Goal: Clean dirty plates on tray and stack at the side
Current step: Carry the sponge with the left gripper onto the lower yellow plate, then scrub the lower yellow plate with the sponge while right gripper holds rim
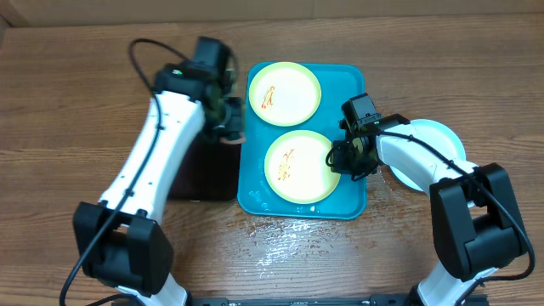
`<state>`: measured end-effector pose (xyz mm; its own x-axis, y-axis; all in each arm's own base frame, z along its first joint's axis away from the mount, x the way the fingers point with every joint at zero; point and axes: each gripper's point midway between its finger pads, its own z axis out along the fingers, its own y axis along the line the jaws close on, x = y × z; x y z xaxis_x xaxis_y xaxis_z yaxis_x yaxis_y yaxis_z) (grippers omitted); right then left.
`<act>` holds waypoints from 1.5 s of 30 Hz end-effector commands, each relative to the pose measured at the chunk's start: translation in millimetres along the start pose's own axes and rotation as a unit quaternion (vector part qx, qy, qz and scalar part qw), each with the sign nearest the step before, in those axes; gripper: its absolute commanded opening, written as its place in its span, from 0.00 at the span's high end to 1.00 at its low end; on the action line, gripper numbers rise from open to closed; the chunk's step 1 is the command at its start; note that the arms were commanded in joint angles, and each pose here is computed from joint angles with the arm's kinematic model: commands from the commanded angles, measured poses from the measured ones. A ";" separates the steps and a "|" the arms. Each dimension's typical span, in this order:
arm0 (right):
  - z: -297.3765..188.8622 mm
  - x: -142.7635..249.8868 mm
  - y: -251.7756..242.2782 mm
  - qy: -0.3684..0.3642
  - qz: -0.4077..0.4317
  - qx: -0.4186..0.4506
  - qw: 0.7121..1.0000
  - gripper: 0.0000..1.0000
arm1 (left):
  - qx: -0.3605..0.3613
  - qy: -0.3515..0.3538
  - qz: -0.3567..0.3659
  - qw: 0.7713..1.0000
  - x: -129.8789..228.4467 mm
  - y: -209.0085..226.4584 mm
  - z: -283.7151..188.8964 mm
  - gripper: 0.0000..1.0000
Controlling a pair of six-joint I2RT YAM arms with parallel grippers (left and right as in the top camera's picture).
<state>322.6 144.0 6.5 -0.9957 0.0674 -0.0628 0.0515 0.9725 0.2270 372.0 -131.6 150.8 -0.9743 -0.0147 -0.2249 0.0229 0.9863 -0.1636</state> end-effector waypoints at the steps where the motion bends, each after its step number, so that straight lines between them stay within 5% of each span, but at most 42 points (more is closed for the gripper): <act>1: 1.9 -1.2 -13.8 -0.007 0.008 0.034 0.999 0.96 | 0.051 -0.004 0.013 0.999 2.8 -52.4 6.1 0.96; 12: 1.9 -1.1 -13.8 -0.007 0.008 0.034 0.999 0.96 | 0.060 0.078 0.002 0.995 41.7 -120.7 107.9 0.96; 18: 2.1 0.2 -11.0 -0.003 0.008 0.026 1.000 0.96 | -0.029 0.081 -0.010 0.996 42.0 -84.5 145.5 0.96; 30: 2.1 0.0 -10.9 -0.004 0.008 0.026 1.000 0.96 | -0.232 0.012 0.049 0.971 17.6 -12.8 126.0 0.96; 34: 2.1 -0.3 -10.9 -0.004 0.008 0.026 1.000 0.96 | -0.177 0.047 0.088 0.979 27.1 -29.6 133.3 0.96; 38: 2.1 -0.1 -10.9 -0.004 0.008 0.026 1.000 0.96 | -0.022 0.103 0.115 0.988 48.0 -81.1 141.7 0.96; 45: 2.1 1.1 -11.4 -0.002 0.009 0.027 1.000 0.96 | 0.158 0.164 0.098 0.969 72.2 -143.2 132.7 0.96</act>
<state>321.5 144.8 6.6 -0.9959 0.0695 -0.0573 0.0545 0.9715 0.2305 353.7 -255.5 23.9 -0.9793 0.1972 -0.0459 0.2025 0.9519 -0.2301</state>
